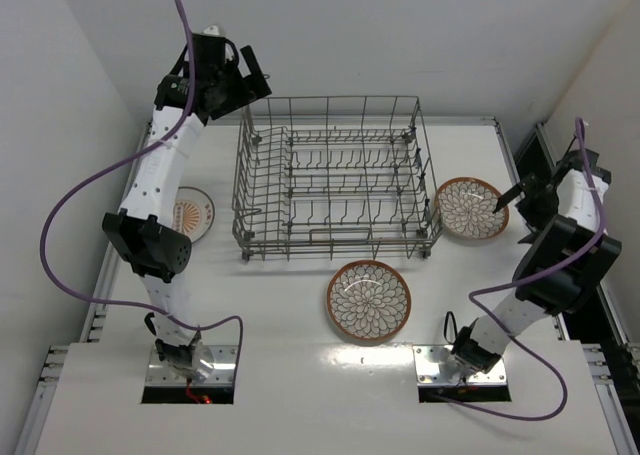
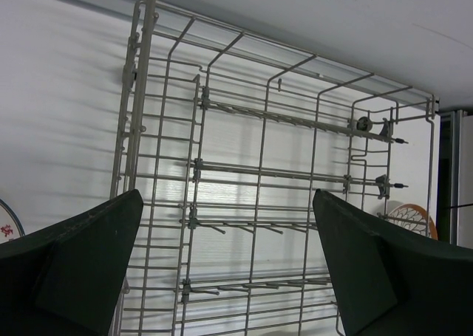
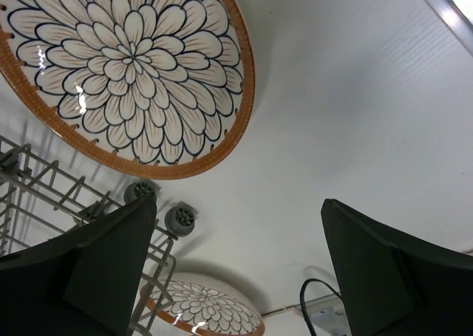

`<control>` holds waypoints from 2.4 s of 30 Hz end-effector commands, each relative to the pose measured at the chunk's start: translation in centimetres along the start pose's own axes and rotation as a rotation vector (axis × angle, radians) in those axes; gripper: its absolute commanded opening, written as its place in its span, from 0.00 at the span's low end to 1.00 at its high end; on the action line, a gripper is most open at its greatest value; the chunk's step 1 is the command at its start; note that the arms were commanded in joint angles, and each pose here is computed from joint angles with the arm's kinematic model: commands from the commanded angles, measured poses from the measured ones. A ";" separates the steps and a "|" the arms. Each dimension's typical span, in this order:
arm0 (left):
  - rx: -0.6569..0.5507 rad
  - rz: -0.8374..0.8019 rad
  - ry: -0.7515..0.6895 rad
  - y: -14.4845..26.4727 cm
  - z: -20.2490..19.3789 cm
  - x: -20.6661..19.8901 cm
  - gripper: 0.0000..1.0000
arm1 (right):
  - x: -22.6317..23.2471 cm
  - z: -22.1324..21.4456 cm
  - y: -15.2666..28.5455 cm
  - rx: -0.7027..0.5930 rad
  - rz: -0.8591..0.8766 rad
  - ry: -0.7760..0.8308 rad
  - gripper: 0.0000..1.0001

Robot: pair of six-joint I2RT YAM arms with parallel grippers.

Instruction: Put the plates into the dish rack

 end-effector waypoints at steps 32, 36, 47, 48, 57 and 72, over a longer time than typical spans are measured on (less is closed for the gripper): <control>-0.105 0.043 0.011 4.2 2.1 1.0 1.00 | -2.0 0.2 -13.9 0.134 0.361 -0.165 0.25; -0.101 0.054 0.020 4.0 2.3 1.7 1.00 | -1.8 0.5 -13.7 0.136 0.370 -0.173 0.00; -0.048 0.035 0.041 2.5 1.7 1.9 1.00 | 0.5 4.8 1.4 -0.211 0.173 -0.105 0.00; -0.048 0.035 0.041 2.5 1.7 1.9 1.00 | 0.5 5.1 2.5 -0.249 0.148 -0.115 0.00; -0.039 -0.018 0.058 2.1 1.9 1.1 1.00 | 3.3 4.5 12.2 -0.506 0.086 -0.045 0.00; 0.009 -0.021 0.077 0.0 1.1 1.3 1.00 | 10.2 -5.1 18.7 -0.611 0.292 0.263 0.00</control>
Point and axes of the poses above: each gripper's point midway between its finger pads, its own y axis back along the fingers, its own x axis along the line the jaws close on, z = x × y, the point moved 8 cm from there along y, back along the fingers, and after that the axes turned 4 degrees about y, right-handed, at the moved point
